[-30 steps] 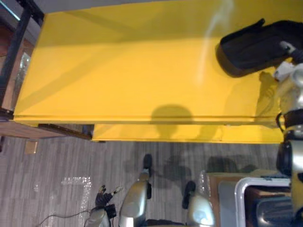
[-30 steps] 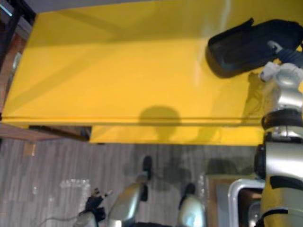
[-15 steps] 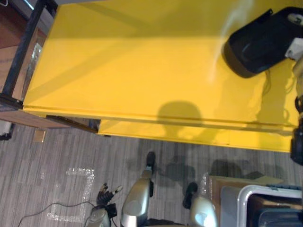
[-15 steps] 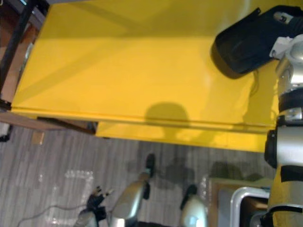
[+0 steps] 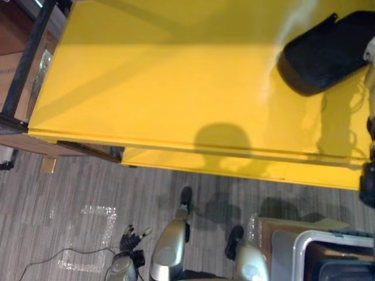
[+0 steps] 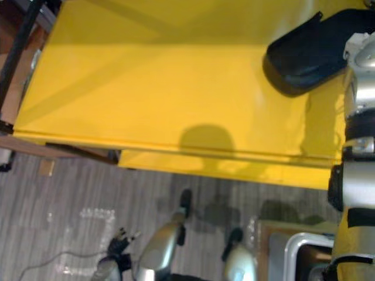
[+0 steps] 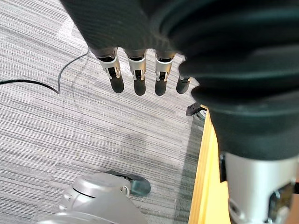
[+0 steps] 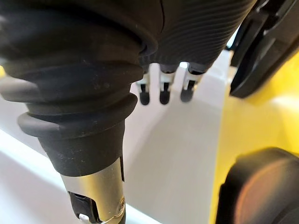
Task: Walk over and take plastic housings, then place them on the shelf
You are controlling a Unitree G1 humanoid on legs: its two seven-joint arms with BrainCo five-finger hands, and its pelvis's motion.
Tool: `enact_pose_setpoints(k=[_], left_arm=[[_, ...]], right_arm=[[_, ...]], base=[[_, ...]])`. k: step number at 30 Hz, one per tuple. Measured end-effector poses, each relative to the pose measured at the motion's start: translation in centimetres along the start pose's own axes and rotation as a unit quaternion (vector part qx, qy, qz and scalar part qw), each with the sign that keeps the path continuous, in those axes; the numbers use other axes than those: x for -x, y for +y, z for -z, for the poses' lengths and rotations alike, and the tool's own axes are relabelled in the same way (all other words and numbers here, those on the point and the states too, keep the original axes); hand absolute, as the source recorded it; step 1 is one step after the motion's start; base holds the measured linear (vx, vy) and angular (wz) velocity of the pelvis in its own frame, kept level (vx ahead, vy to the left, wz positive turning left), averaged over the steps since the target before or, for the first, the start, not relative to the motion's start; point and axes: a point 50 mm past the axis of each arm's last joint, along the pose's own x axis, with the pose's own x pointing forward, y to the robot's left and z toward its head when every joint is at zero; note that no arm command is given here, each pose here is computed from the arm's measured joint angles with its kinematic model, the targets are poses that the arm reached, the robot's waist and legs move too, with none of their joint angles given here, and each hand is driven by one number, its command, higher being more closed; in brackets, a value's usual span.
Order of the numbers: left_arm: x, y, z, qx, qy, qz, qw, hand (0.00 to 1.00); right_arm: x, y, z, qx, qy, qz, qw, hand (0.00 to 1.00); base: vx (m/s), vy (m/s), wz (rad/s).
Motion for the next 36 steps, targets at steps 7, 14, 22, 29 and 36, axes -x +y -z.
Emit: enact_pose_setpoints(k=[7,14,22,29,36], left_arm=[[-0.1,-0.2,0.0,0.001,0.002,-0.001,1.0,0.0],[-0.3,-0.4,-0.5,0.001,-0.004,0.001,1.0,0.0],[-0.4,-0.6,-0.8,0.002,-0.007,0.002,1.0,0.0],[-0.4,-0.6,-0.7,0.002,-0.004,0.002,1.0,0.0],[-0.5,-0.5,-0.2,-0.002,0.008,-0.002,1.0,0.0]], right_arm=[[3.6,3.0,4.7,-0.011,0.104,-0.046,0.993,0.0],[4.9,4.2,5.5,-0.029,0.131,-0.074,0.988,0.0],[5.1,4.3,5.6,-0.061,0.131,-0.067,0.987,1.0],[5.0,4.0,5.9,-0.083,0.147,-0.057,0.984,1.0],[5.3,4.2,6.4,-0.093,0.163,-0.068,0.98,1.0]], base=[[-0.01,-0.001,-0.15],[0.0,0.0,-0.01],[0.0,0.0,0.0],[0.0,0.0,0.0],[0.0,0.0,0.0]])
